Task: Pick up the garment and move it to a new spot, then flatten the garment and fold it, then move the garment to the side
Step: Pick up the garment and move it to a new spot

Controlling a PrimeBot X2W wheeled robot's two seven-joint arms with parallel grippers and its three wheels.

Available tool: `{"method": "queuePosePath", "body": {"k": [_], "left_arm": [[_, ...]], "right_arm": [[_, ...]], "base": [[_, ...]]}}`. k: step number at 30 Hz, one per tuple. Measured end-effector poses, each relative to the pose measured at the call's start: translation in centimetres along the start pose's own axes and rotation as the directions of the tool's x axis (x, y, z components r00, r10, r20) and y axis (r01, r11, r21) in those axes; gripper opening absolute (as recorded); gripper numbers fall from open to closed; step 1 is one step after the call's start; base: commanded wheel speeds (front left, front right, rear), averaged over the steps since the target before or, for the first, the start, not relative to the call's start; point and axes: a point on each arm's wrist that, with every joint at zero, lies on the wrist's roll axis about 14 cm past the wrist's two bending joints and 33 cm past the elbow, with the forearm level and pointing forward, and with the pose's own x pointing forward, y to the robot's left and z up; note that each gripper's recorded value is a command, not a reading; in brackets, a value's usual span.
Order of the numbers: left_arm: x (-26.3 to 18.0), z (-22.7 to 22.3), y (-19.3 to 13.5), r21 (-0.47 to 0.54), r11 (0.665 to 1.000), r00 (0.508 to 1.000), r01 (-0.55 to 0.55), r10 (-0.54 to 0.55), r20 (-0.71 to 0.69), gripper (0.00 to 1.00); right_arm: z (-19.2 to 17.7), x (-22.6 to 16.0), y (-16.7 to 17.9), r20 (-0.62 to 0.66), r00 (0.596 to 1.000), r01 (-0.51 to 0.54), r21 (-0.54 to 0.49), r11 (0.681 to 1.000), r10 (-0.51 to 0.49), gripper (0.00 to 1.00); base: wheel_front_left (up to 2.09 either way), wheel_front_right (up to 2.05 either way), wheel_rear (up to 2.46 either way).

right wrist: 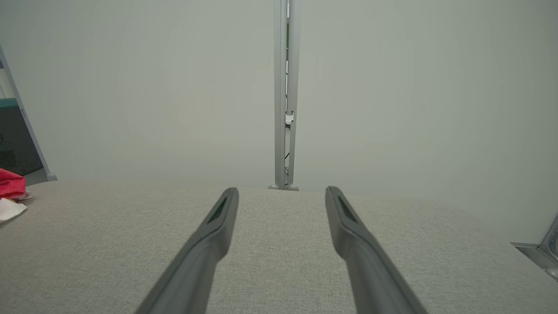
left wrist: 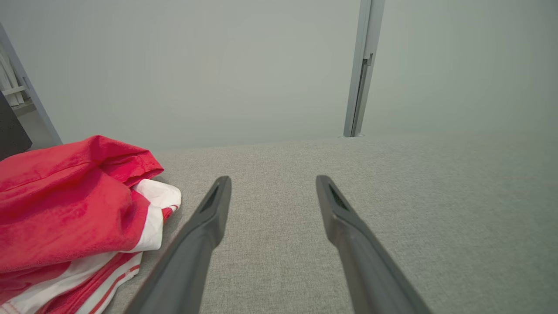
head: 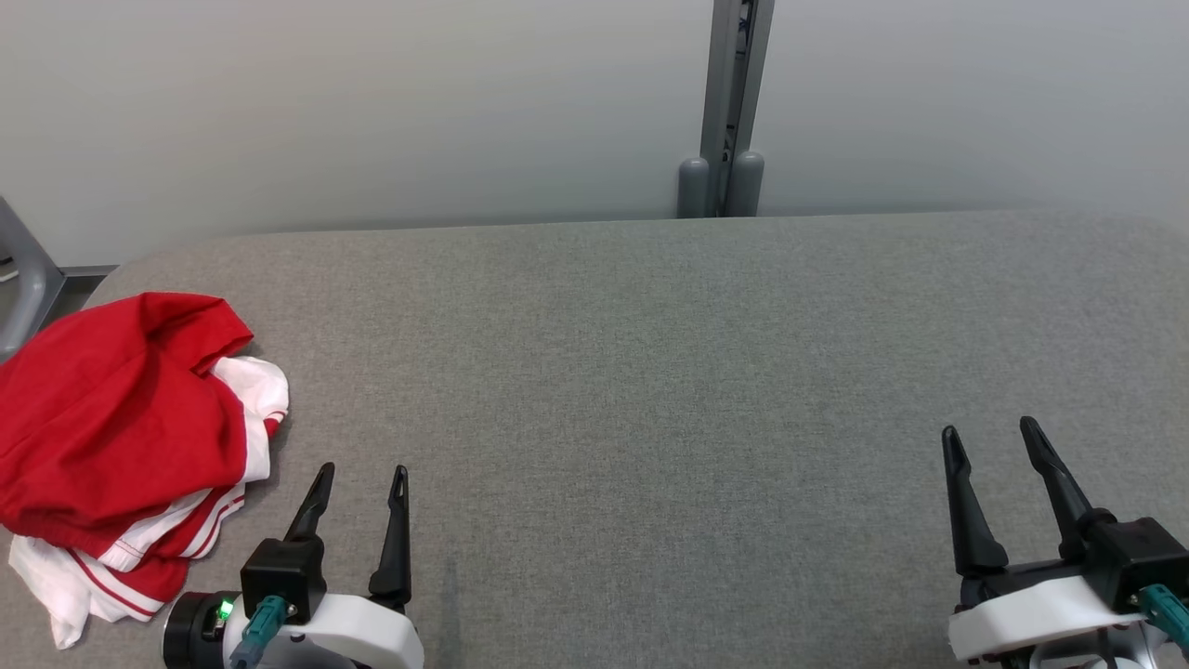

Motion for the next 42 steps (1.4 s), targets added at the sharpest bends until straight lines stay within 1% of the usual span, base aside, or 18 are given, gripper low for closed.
{"method": "queuePosePath", "body": {"k": [3,9,17,23,28,34,35,38,42], "left_arm": [[-0.1,0.0,0.1,0.0,1.0,1.0,-0.003,0.003,-0.001,1.0],[-0.6,0.6,1.7,0.001,0.999,0.999,-0.05,0.05,0.018,1.0],[-2.5,1.4,5.5,-0.001,0.985,0.985,-0.17,0.17,0.044,1.0],[-4.8,2.1,9.1,-0.002,0.957,0.955,-0.29,0.29,0.064,1.0],[-7.2,2.1,11.7,-0.009,0.922,0.92,-0.387,0.387,0.062,1.0],[-9.7,1.8,13.8,-0.017,0.879,0.878,-0.476,0.477,0.049,1.0],[-9.7,1.8,13.8,-0.017,0.879,0.878,-0.476,0.477,0.049,1.0],[-10.3,1.6,14.4,-0.014,0.863,0.863,-0.504,0.504,0.038,1.0],[-10.5,1.4,14.7,-0.013,0.854,0.853,-0.521,0.521,0.03,1.0]], "right_arm": [[0.0,0.1,0.1,0.001,1.0,-0.003,0.0,1.0,0.003,1.0],[0.0,1.1,1.8,0.006,0.998,-0.057,0.008,0.998,0.056,1.0],[-0.3,3.3,5.8,0.009,0.985,-0.173,0.026,0.985,0.173,1.0],[-1.0,5.0,10.1,0.005,0.958,-0.288,0.049,0.956,0.288,1.0],[-1.5,6.2,14.0,0.007,0.923,-0.385,0.067,0.92,0.386,1.0],[-2.3,6.9,18.1,0.003,0.876,-0.48,0.091,0.872,0.482,1.0],[-2.3,6.9,18.1,0.003,0.876,-0.48,0.091,0.872,0.482,1.0],[-2.8,7.1,19.5,-0.001,0.858,-0.511,0.104,0.853,0.514,1.0],[-3.4,7.3,20.1,-0.009,0.85,-0.522,0.115,0.845,0.526,1.0]], "base": [[0.0,0.0,0.0],[0.0,0.0,0.0],[0.0,0.0,0.0],[0.0,0.0,0.0],[0.0,0.0,0.0],[0.0,0.0,0.0],[0.0,0.0,0.0],[0.0,0.0,0.0],[0.0,0.0,0.0]]}}
